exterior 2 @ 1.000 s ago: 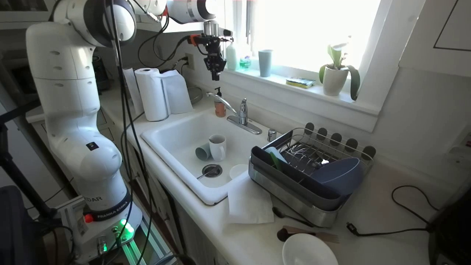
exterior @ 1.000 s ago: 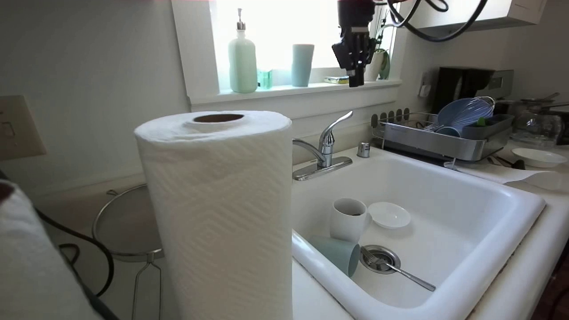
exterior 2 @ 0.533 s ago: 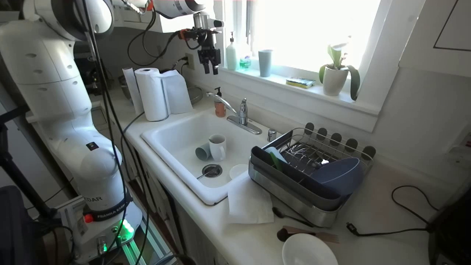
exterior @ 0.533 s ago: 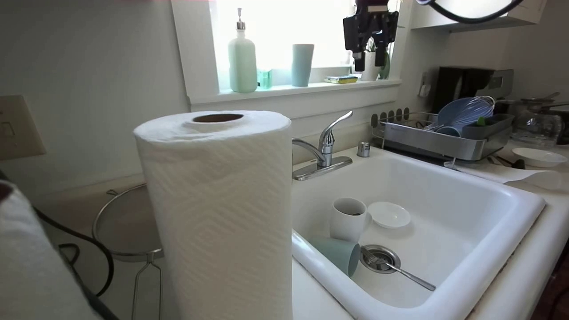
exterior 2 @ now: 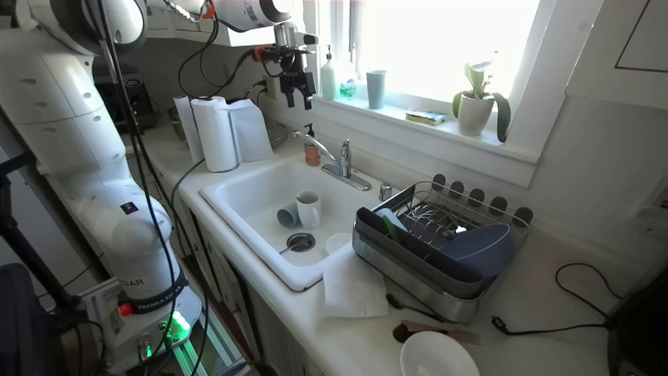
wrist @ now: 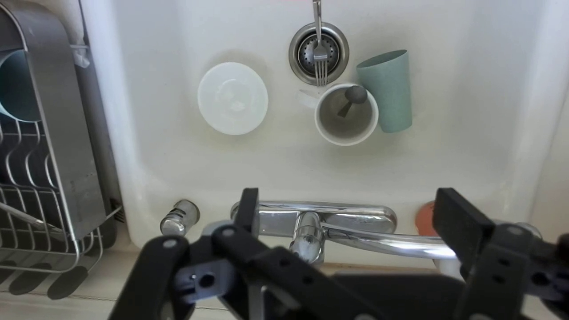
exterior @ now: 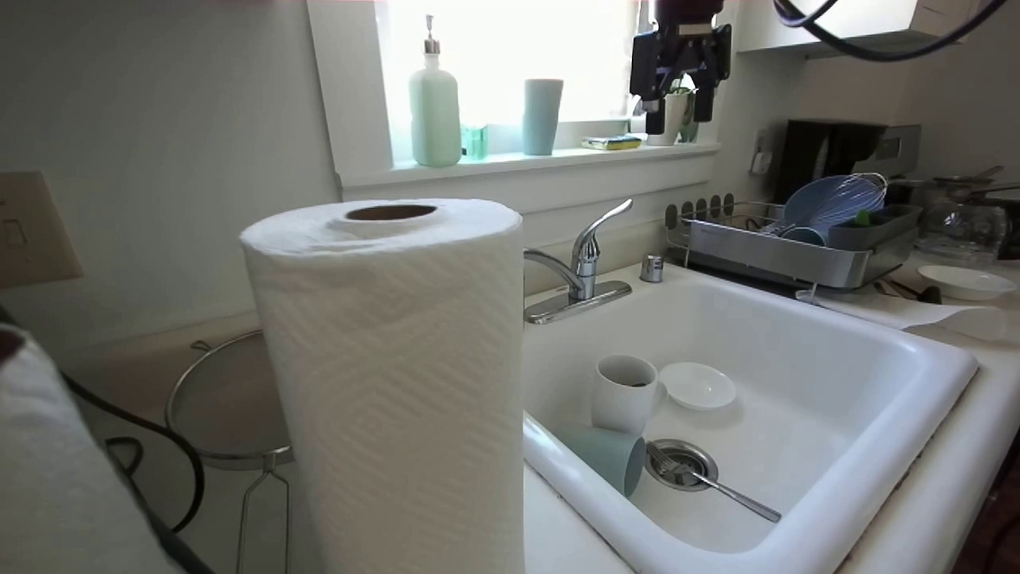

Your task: Push the faucet to the left, then push the handle to the right

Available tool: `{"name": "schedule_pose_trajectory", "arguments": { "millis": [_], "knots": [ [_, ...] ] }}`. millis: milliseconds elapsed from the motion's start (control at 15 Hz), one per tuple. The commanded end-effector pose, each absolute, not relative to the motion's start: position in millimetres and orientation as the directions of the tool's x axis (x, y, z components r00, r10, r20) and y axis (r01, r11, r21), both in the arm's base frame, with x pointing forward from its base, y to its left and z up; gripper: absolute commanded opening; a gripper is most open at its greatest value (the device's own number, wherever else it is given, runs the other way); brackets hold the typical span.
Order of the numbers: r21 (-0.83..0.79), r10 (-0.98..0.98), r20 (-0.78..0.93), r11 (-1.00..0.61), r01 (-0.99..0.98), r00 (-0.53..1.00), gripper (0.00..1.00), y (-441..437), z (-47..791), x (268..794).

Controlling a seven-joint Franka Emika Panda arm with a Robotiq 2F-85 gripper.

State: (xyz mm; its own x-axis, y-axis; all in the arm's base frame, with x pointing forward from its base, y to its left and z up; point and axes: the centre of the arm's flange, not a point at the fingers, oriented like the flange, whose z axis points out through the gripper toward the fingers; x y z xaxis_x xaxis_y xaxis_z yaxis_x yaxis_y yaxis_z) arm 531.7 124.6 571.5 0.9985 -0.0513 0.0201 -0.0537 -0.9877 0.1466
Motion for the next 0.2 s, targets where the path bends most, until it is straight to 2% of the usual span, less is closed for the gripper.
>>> {"name": "schedule_pose_trajectory", "arguments": {
  "millis": [0,133],
  "knots": [
    [0.146,-0.051,0.020,-0.988,-0.054,0.998,1.00,124.6,571.5,531.7],
    [0.146,-0.051,0.020,-0.988,-0.054,0.998,1.00,124.7,571.6,531.6]
  ]
}}
